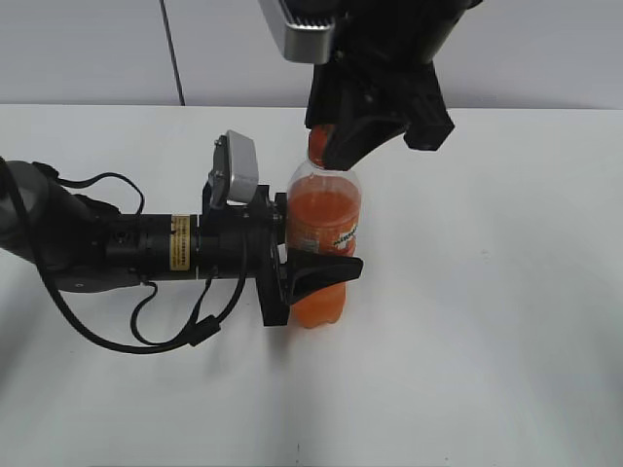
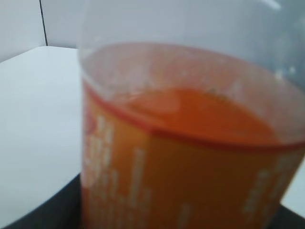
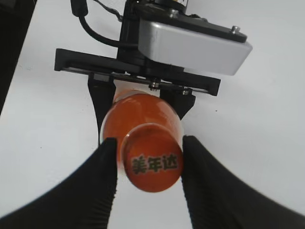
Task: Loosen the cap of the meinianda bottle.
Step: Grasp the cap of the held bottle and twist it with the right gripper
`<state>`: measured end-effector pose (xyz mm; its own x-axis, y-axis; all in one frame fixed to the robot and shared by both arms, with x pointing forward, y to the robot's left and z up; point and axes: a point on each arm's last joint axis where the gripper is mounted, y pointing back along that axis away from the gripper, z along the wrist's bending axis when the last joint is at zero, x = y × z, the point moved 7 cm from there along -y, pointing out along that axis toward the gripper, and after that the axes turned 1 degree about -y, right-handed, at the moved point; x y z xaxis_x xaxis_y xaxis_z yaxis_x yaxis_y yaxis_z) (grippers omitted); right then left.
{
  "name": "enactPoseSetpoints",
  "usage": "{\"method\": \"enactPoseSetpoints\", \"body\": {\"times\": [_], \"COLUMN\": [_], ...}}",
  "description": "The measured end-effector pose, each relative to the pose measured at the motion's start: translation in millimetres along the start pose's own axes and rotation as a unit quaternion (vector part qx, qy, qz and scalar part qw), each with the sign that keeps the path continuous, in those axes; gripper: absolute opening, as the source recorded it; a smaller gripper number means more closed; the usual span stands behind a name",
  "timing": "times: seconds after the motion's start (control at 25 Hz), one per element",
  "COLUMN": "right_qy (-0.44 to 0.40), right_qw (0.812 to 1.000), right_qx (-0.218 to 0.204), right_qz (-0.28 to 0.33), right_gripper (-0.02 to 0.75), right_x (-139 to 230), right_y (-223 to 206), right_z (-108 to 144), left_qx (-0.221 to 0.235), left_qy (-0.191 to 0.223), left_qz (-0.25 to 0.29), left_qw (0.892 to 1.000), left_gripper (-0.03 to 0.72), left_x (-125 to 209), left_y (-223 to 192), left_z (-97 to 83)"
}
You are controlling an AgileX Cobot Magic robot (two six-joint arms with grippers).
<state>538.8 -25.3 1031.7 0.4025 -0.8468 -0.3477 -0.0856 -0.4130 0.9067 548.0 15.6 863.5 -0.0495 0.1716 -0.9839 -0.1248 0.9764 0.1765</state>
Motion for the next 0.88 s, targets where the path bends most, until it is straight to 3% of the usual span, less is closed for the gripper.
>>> {"method": "enactPoseSetpoints", "body": {"times": [0.4, 0.6, 0.76, 0.88], "right_qy": [-0.047, -0.148, -0.320, -0.463], "right_qw": [0.999, 0.988, 0.946, 0.886], "right_qx": [0.001, 0.014, 0.016, 0.012], "right_qz": [-0.017, -0.033, -0.040, -0.039], "right_gripper": [0.444, 0.458, 0.459, 0.459], "right_x": [-6.1, -13.4, -15.5, -14.5], "right_y": [4.3, 19.5, 27.6, 28.4], "right_z": [1.1, 2.0, 2.8, 2.7], "left_qx": [-0.001, -0.001, -0.001, 0.001], "left_qy": [0.001, 0.001, 0.001, 0.000], "left_qz": [0.000, 0.000, 0.000, 0.001], "left_qw": [1.000, 1.000, 1.000, 1.000], "left_gripper": [0.415, 0.415, 0.415, 0.415], "left_x": [0.1, 0.1, 0.1, 0.3], "left_y": [0.0, 0.0, 0.0, 0.0], "left_z": [0.2, 0.2, 0.2, -0.3]}}
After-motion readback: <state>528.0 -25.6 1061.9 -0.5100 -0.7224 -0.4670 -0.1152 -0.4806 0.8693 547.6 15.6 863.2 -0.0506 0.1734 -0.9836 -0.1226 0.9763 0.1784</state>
